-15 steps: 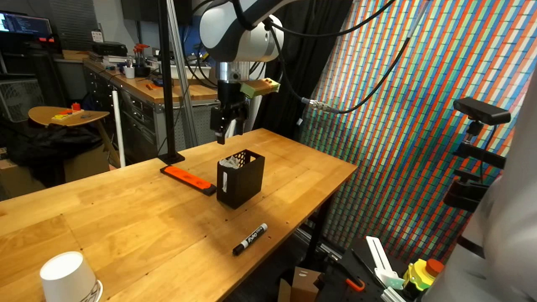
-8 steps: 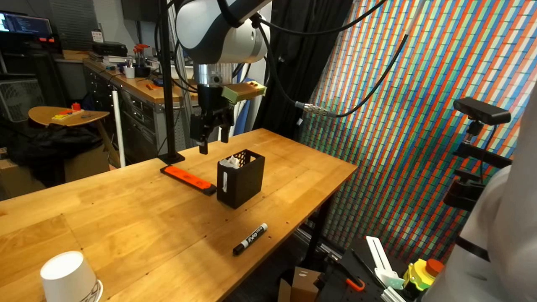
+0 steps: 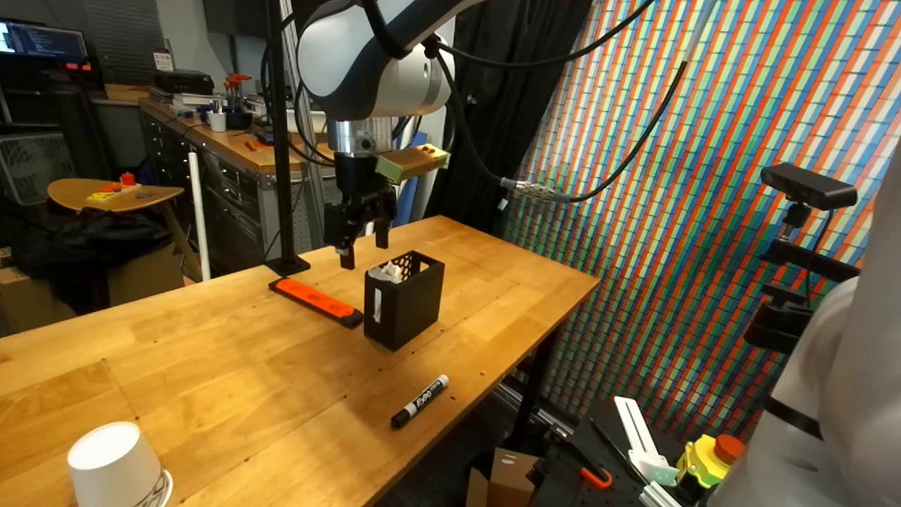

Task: Put the towel in the black box

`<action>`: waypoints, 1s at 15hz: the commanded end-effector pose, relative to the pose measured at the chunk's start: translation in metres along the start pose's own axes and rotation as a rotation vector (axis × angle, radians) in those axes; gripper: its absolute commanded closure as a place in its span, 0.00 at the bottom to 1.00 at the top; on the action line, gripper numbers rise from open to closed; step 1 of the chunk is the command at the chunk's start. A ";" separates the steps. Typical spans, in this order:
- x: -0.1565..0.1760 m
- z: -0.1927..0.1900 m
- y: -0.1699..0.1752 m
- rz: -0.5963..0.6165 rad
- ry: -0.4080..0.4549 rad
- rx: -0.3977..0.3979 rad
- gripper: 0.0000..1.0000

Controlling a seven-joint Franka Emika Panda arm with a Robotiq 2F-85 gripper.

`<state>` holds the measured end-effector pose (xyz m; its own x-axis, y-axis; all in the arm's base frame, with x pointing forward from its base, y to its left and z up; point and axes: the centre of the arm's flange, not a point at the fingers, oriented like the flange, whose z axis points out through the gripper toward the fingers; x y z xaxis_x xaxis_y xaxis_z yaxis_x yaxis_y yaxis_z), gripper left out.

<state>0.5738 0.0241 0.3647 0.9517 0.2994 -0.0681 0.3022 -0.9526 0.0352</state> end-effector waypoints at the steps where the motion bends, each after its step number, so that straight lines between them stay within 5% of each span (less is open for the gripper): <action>1: -0.006 -0.007 0.004 -0.015 0.020 -0.040 0.00; 15: -0.006 0.016 0.016 -0.038 -0.013 -0.033 0.00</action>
<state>0.5697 0.0120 0.3484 0.9437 0.3150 -0.1004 0.3213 -0.9454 0.0537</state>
